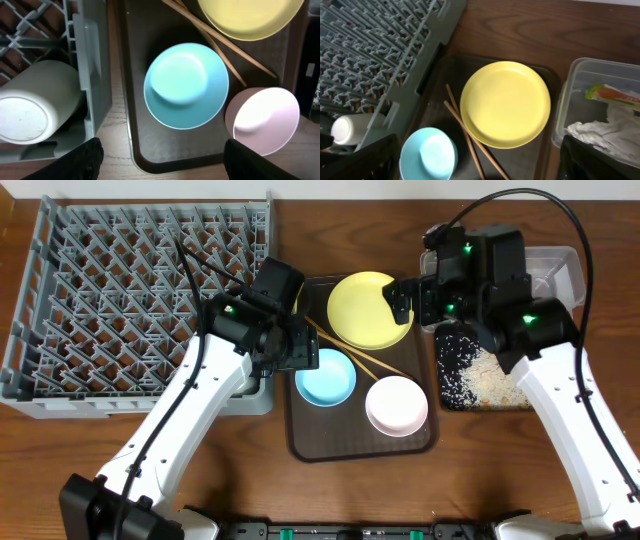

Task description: Sort waste into correct bins and load items into the dishwasher

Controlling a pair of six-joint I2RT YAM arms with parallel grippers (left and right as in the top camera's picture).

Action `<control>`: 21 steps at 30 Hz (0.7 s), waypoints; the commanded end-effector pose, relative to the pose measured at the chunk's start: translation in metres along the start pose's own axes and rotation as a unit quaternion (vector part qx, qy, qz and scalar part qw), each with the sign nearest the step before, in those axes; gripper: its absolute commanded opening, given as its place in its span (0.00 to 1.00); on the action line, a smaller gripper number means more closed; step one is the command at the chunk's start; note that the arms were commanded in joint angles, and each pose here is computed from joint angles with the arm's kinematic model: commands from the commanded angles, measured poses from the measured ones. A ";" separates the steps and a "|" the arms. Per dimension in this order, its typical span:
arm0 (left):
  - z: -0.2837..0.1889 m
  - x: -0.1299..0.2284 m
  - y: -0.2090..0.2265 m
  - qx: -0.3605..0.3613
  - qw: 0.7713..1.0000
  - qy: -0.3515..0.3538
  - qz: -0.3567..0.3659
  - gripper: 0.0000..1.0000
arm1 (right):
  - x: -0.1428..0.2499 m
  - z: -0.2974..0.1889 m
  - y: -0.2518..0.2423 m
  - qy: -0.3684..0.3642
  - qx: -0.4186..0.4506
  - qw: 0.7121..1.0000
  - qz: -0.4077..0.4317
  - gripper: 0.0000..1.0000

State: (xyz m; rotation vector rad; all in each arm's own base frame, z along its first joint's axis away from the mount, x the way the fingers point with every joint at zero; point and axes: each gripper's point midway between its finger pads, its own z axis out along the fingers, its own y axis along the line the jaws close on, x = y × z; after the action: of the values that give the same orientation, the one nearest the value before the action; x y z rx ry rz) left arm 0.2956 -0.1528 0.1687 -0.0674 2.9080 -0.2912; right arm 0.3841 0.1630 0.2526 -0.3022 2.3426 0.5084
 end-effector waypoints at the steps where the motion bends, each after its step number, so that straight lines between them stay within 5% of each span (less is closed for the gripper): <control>1: 0.001 -0.003 0.006 -0.019 1.000 -0.008 -0.011 0.78 | -0.003 0.001 0.002 -0.001 0.002 1.000 0.004 0.99; 21: 0.072 0.008 0.011 -0.078 0.994 0.078 0.006 0.74 | 0.003 0.002 0.001 0.010 0.004 1.000 0.007 0.99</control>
State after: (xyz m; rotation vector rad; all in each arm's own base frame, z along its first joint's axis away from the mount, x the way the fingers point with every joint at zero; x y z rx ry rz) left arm 0.3029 -0.1597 0.1085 -0.0638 3.0533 -0.1288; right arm 0.3801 0.1630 0.2487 -0.3014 2.3655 0.5055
